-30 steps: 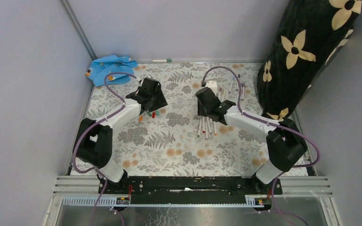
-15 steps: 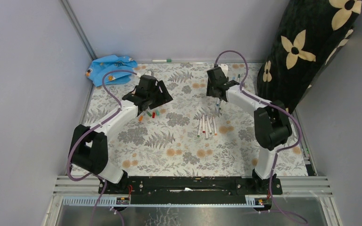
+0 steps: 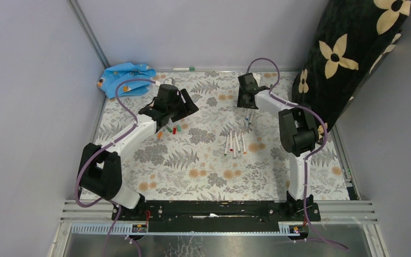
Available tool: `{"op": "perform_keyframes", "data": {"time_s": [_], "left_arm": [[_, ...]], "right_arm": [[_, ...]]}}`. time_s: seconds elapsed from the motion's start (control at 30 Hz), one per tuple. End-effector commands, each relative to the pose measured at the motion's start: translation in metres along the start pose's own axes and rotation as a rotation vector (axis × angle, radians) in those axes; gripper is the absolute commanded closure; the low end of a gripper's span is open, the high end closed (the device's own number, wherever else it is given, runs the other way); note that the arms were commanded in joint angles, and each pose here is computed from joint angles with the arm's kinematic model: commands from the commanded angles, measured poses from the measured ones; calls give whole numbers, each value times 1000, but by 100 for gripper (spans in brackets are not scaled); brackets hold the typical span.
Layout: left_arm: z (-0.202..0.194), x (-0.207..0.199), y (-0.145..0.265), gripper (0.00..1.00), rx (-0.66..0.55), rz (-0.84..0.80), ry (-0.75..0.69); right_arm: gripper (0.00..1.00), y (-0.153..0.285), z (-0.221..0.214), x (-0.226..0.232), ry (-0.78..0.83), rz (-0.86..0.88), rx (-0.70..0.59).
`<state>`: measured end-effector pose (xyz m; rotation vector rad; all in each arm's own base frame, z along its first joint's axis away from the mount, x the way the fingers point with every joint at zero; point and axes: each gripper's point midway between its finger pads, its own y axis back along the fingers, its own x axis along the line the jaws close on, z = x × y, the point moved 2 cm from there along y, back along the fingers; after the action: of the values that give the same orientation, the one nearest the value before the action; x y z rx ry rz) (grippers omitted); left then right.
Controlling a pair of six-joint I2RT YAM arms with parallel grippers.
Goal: Open the pen caps
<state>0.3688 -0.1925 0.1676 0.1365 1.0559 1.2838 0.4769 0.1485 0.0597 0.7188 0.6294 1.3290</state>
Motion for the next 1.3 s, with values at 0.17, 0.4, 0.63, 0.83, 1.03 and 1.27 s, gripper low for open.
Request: {"op": "perform_keyframes", "data": {"time_s": [0.17,0.4,0.63,0.83,1.03,1.27], "left_arm": [[13,-24,7,25,-64,-90,7],[12,-24,9,25,-67,-90,9],[10,-21,10,25,-71,-87,16],[5,-14,10,25,-65,-68,15],[3,-9,13,25,-59,-45,5],[3,-21,17,25,-49,-112,2]], "right_arm": [[43,-15,-7,2,-2,15,31],[44,-26,-27,1,5,12,86],[67,-30,-53,-5,6,2,150],[90,-24,-67,-12,-5,-6,167],[100,-9,-57,-9,-12,36,129],[100,38,-29,13,32,147,20]]}}
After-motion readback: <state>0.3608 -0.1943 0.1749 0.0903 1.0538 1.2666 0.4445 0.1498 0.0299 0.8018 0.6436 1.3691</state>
